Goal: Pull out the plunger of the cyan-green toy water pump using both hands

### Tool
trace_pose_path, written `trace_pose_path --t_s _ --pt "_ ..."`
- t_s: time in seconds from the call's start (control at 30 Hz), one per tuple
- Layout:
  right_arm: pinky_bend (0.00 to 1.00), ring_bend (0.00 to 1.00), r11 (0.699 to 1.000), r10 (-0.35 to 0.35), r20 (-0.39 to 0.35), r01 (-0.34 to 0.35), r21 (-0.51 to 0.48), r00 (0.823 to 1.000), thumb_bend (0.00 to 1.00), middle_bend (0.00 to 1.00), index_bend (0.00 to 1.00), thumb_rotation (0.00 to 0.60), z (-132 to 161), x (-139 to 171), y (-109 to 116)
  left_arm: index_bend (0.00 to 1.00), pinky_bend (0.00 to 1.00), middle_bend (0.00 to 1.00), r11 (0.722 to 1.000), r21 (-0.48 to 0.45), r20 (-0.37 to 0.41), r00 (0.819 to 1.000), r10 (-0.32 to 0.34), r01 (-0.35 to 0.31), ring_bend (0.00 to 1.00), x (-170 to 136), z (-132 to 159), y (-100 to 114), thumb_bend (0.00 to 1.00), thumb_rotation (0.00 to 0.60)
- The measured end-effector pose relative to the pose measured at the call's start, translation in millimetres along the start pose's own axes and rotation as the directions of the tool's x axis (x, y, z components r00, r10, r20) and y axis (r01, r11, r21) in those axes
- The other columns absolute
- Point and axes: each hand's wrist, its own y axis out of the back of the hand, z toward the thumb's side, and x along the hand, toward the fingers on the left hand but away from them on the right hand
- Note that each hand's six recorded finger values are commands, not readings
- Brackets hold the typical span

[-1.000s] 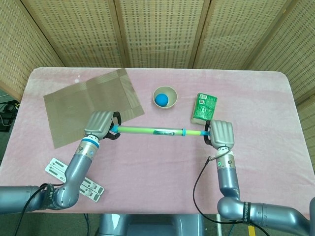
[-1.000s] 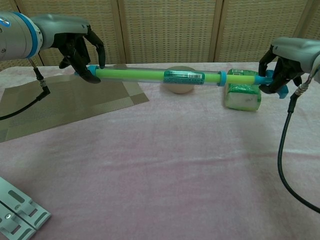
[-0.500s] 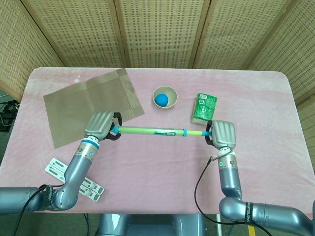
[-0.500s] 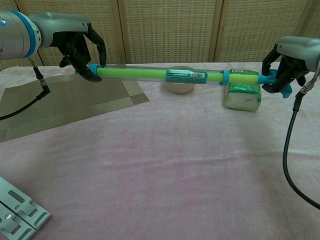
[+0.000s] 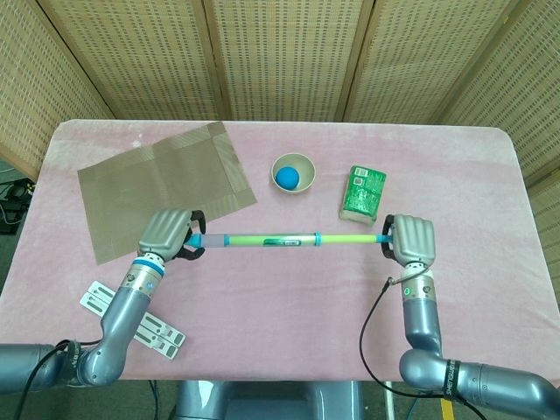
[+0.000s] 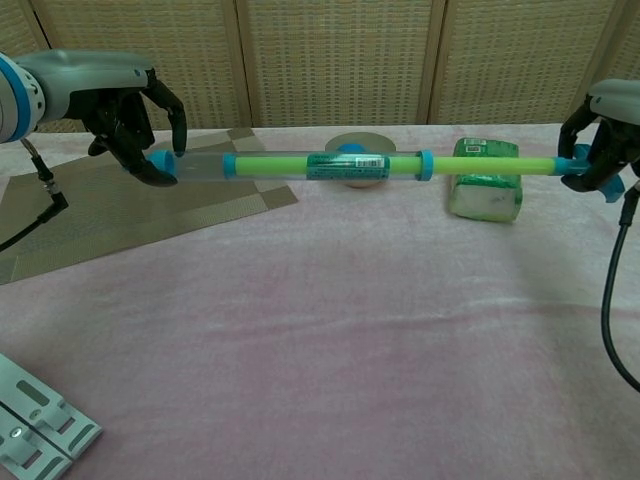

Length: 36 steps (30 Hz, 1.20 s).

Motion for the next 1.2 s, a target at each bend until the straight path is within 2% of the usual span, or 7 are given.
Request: trace_pose_path --t_s 0.4,0.9,1.2 --pt "0.73 1.0 1.0 -0.008 0.063 0.008 0.013 0.998 0.61 1.0 0.85 0.6 -34.9 -5.3 -0.2 0.62 0.73 1.0 1.0 0.019 -0.018 1.0 0.003 -0.003 0.85 -18.7 -27.5 -12.1 0.37 0.6" --pt "0.73 1.0 0.999 -0.026 0.107 0.021 0.044 0.994 0.61 1.0 0.85 0.6 -62.3 -11.0 5.4 0.62 0.73 1.0 0.998 0.053 -0.037 0.999 -0.015 0.017 0.85 -35.2 -53.2 -27.6 0.37 0.6" --pt "0.73 1.0 0.998 -0.031 0.137 0.024 0.055 0.99 0.61 1.0 0.85 0.6 -73.3 -14.1 6.8 0.62 0.73 1.0 0.998 0.06 -0.049 0.999 -0.013 0.016 0.85 -34.4 -63.8 -26.2 0.37 0.6"
